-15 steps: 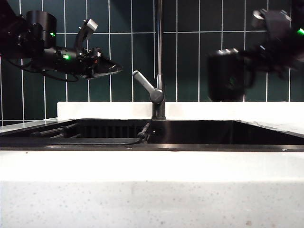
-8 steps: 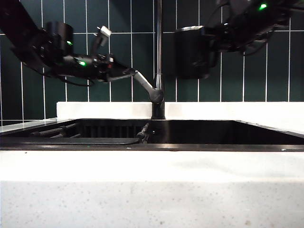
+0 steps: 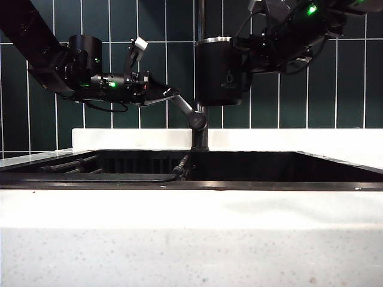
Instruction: Pick up the mug next to the sink, go to the faucet to get some water, pour the water into the sink, and finally put the mug back to its place.
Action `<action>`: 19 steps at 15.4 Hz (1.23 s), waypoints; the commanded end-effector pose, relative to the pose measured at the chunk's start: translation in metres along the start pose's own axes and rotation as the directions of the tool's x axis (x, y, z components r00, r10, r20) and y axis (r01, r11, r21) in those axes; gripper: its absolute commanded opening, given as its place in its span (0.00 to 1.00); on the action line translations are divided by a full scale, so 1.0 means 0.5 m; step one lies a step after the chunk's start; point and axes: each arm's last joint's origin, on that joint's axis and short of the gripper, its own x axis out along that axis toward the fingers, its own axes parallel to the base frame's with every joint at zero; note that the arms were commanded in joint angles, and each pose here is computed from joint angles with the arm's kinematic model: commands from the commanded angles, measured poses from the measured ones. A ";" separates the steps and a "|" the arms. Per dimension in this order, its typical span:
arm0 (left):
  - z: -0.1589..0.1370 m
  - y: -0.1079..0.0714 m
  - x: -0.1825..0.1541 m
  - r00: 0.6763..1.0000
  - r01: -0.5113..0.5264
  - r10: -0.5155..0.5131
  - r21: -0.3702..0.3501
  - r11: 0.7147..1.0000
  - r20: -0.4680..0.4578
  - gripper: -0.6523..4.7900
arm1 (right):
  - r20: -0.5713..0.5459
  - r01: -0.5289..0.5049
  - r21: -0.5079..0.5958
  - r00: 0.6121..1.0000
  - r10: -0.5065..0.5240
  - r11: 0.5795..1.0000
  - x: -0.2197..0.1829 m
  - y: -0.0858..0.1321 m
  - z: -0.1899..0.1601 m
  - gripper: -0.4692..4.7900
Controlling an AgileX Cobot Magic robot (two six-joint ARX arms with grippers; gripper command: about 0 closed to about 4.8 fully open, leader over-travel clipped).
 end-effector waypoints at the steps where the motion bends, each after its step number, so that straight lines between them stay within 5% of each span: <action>1: 0.062 -0.016 -0.009 0.999 0.030 -0.032 0.067 0.997 0.038 0.41 | 0.038 0.004 -0.009 0.999 -0.004 1.000 -0.003 0.000 0.016 0.09; 5: 0.103 -0.026 -0.019 0.998 0.009 -0.018 0.151 0.989 0.059 0.41 | 0.033 0.006 -0.009 0.999 -0.006 1.000 -0.003 0.000 0.014 0.09; 9: 0.085 -0.020 -0.011 0.991 -0.132 0.133 0.219 0.967 0.010 0.52 | 0.014 0.006 -0.023 1.000 -0.006 1.000 -0.003 0.000 0.010 0.09; 15: 0.014 -0.002 0.008 0.990 -0.129 0.136 0.180 0.975 -0.025 0.52 | 0.050 0.006 -0.028 0.999 -0.005 1.000 -0.003 0.001 0.017 0.09; 19: 0.031 -0.004 0.012 0.990 -0.137 0.132 0.181 0.974 0.041 0.52 | 0.074 -0.024 -0.024 0.997 0.026 0.999 0.000 0.008 0.021 0.09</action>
